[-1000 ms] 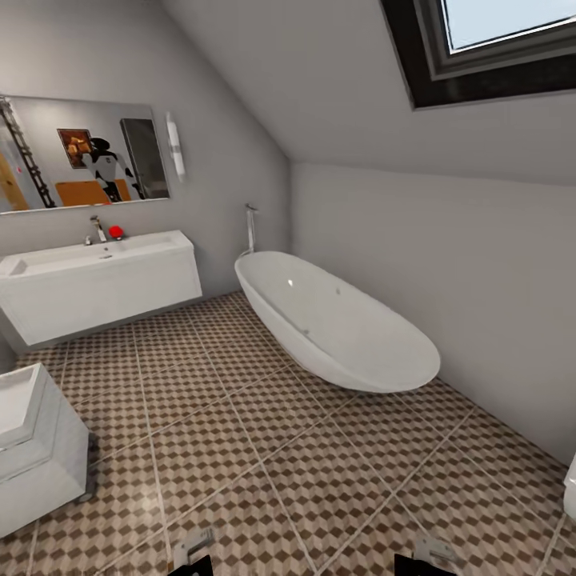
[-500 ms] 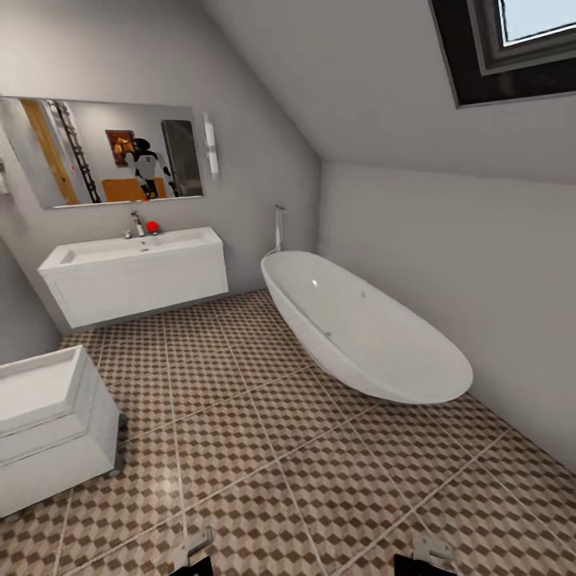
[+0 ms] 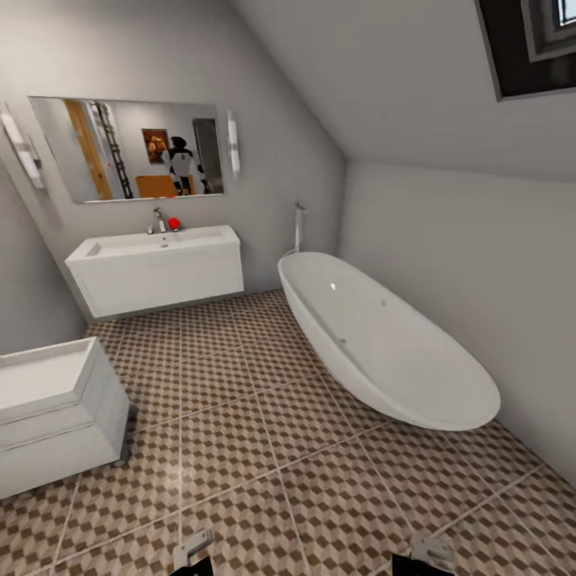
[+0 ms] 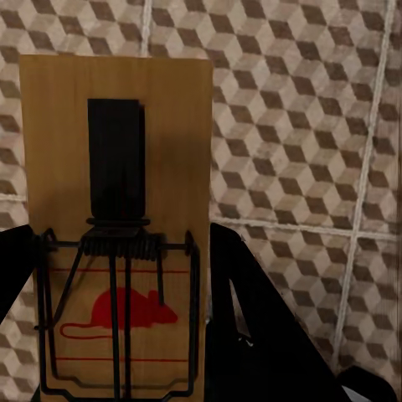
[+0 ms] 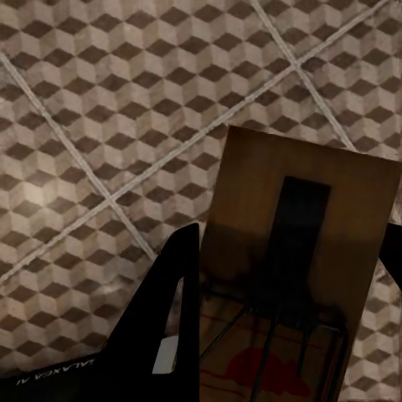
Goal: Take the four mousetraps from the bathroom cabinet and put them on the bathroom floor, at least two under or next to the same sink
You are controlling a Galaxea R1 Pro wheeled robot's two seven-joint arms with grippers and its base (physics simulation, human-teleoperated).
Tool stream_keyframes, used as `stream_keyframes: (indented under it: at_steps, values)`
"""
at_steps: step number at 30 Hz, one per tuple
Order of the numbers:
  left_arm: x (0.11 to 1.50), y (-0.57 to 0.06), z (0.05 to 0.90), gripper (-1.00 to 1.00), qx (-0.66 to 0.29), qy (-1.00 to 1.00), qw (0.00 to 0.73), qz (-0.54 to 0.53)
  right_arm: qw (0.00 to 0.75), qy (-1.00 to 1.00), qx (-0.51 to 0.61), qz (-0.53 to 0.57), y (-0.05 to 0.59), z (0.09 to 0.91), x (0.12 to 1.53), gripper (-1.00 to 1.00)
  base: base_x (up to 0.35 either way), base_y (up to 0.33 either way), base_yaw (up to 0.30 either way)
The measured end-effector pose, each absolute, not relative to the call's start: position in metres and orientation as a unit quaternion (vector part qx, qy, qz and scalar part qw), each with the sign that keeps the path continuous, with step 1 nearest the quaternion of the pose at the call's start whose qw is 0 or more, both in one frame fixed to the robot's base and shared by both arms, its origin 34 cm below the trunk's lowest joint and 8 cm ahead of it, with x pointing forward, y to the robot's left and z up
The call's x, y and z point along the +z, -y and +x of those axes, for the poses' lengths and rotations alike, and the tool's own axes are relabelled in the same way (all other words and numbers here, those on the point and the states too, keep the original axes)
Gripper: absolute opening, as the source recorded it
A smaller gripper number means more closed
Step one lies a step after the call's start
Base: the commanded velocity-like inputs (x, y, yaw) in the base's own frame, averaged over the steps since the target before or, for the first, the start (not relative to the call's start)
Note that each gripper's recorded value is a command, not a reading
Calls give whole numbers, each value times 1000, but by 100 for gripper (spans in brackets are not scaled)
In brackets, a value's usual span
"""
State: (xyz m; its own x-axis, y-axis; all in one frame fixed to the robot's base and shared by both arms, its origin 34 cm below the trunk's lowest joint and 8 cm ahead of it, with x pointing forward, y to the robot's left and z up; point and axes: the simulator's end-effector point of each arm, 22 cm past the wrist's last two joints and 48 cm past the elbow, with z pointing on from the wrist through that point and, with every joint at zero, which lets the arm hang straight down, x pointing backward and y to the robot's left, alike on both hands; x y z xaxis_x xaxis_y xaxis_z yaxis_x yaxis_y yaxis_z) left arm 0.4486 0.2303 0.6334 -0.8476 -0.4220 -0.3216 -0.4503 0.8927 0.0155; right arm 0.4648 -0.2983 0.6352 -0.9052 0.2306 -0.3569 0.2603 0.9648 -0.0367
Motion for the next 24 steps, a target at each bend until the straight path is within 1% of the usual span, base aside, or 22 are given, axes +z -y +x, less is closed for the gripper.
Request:
stream_keyframes:
  at_steps: [4,15,24]
  values:
    - [633,-230,448,-100,45,-960,156,-227,175,-976,-42,126,298,463,634,-100,307,-87,267]
    - [631,-230,446,-100,46,-961,153,-227,171,-976,-42,126,298,461,632,-100,327,-21,268]
    - [630,-230,444,-100,46,-961,151,-227,169,-977,-42,126,298,459,631,-100,330,-71,269]
